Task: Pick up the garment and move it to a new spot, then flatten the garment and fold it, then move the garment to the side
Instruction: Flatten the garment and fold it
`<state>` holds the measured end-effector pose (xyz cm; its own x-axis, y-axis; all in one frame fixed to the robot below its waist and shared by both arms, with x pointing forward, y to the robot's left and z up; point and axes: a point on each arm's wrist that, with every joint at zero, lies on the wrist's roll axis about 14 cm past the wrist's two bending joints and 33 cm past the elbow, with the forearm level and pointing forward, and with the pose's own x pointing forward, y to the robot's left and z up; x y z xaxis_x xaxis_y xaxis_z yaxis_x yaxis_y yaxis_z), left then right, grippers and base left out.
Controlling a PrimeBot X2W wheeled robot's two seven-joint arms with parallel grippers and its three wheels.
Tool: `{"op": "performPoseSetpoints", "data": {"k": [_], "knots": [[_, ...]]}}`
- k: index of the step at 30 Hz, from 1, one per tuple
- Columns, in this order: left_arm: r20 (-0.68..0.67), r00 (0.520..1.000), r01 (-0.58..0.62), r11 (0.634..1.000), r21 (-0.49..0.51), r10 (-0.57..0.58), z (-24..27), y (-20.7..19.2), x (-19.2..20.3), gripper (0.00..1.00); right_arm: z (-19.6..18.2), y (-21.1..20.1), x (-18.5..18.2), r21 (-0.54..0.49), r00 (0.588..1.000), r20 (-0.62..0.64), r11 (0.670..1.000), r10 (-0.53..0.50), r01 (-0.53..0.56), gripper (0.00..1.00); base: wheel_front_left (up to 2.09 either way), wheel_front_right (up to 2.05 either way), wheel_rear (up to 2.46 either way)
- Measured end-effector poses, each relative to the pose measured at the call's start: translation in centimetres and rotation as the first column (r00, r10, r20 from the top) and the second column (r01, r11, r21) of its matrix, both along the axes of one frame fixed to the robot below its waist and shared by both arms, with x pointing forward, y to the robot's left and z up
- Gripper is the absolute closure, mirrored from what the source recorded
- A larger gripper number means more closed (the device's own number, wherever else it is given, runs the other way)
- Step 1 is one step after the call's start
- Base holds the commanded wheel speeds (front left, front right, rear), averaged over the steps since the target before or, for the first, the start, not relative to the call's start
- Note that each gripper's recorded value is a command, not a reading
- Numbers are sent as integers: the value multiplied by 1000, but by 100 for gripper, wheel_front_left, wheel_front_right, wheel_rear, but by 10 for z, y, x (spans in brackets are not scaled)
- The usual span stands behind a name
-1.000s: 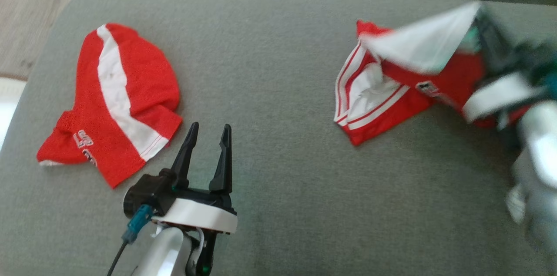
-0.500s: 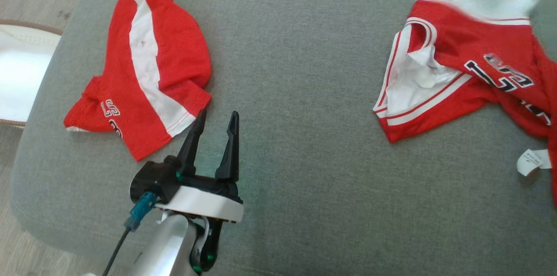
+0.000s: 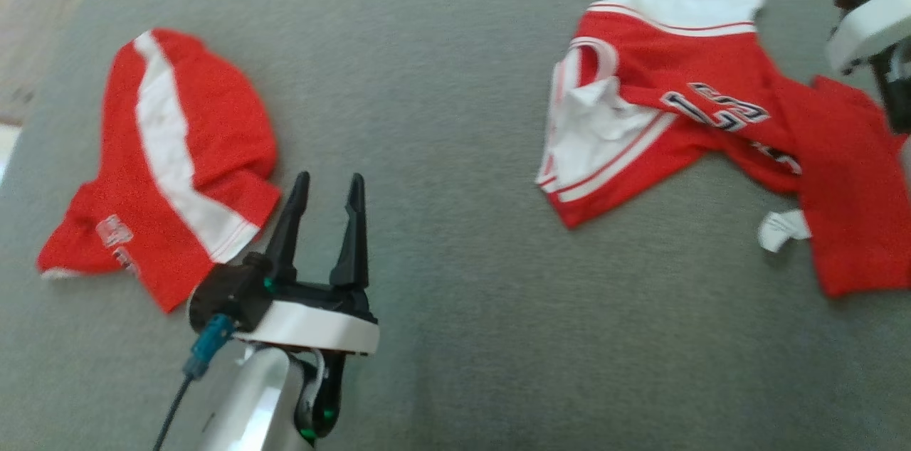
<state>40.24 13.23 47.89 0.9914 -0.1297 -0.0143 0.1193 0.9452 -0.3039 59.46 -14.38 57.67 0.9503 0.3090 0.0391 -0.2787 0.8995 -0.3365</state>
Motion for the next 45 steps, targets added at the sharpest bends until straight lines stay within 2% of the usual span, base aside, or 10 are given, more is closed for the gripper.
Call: {"op": "performPoseSetpoints", "data": {"k": [3, 7, 8, 13, 18, 26, 35, 38, 41, 45], "knots": [[28, 999, 31, 999, -8, -31, 9, -11, 6, 0, 13, -6, -21, 90, 999, 50, 996, -8, 4, 0, 0, 0, 0], [70, 994, 90, 996, -22, -88, 22, -32, 9, 0, -14, -22, -75, 243, 998, 18, 968, -66, 59, 0, 0, 0, 0], [70, 994, 90, 996, -22, -88, 22, -32, 9, 0, -14, -22, -75, 243, 998, 18, 968, -66, 59, 0, 0, 0, 0], [70, 990, 128, 991, -31, -125, 22, -47, 3, 0, -66, -25, -139, 323, 989, -89, 936, -118, 140, 0, 0, 0, 0], [73, 985, 159, 987, -36, -156, 23, -58, 2, 0, -95, -31, -184, 360, 970, -164, 905, -180, 229, 0, 0, 0, 0], [28, 966, 256, 967, 13, -257, 3, -85, 8, 0, -100, -48, -199, 356, 955, -172, 889, -240, 288, 0, 0, 0, 0], [-23, 889, 449, 859, 247, -458, -13, -143, 56, 0, -118, -64, -205, 344, 931, -224, 870, -289, 353, 0, 0, 0, 0], [-94, 858, 499, 778, 383, -504, -31, -154, 69, 0, -121, -70, -205, 348, 923, -236, 860, -304, 372, 0, 0, 0, 0], [-145, 836, 530, 710, 463, -530, -45, -160, 80, 0, -121, -76, -203, 351, 918, -236, 853, -320, 387, 0, 0, 0, 0], [-168, 835, 527, 675, 517, -523, -53, -165, 96, 0, -123, -83, -204, 344, 908, -243, 845, -341, 409, 0, 0, 0, 0]]}}
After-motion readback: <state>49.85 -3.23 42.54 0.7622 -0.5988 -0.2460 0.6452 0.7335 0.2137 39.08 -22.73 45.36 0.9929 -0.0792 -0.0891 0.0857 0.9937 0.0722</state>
